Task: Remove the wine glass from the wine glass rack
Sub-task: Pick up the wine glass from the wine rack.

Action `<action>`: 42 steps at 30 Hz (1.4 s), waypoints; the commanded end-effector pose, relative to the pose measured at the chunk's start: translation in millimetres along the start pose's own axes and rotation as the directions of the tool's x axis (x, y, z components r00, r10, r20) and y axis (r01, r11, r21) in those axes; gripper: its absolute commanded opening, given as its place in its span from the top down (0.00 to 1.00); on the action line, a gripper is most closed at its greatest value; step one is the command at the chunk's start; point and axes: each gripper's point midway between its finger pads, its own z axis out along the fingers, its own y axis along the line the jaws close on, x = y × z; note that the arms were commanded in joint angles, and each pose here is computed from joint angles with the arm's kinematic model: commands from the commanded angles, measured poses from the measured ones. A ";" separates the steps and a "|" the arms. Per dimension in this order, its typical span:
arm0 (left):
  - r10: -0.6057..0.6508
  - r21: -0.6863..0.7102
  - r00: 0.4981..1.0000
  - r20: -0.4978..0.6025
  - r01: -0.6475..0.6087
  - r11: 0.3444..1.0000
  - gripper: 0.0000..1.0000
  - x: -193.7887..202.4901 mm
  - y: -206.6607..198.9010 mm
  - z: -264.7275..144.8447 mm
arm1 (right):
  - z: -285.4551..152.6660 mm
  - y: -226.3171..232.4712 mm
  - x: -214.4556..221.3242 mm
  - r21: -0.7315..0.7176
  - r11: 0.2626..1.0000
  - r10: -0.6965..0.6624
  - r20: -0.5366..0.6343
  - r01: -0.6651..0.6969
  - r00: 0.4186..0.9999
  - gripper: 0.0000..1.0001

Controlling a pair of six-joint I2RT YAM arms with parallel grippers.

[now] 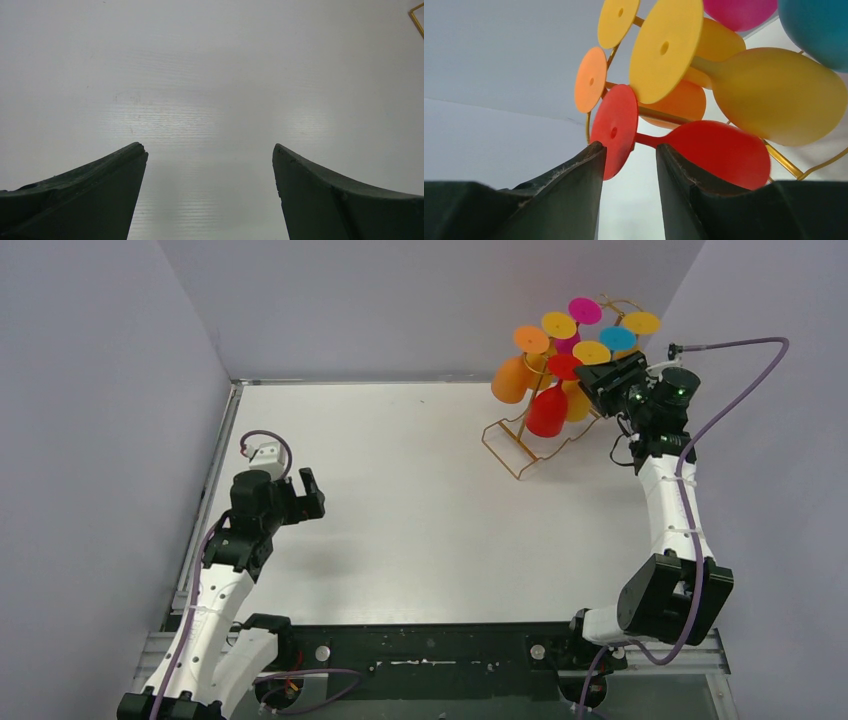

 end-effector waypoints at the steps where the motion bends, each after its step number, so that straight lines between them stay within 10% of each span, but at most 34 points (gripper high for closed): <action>1: 0.017 -0.001 0.999 0.031 -0.017 1.000 0.05 -9.8 -1.2 2.3 | 0.1 33.4 -25.3 -0.092 0.991 -0.086 0.069 0.093 0.994 0.58; 42: 0.015 -0.014 1.000 -0.001 -0.015 1.000 0.05 -4.1 0.9 9.1 | -10.4 48.5 -22.4 -0.116 0.993 -0.011 0.039 0.015 0.999 0.95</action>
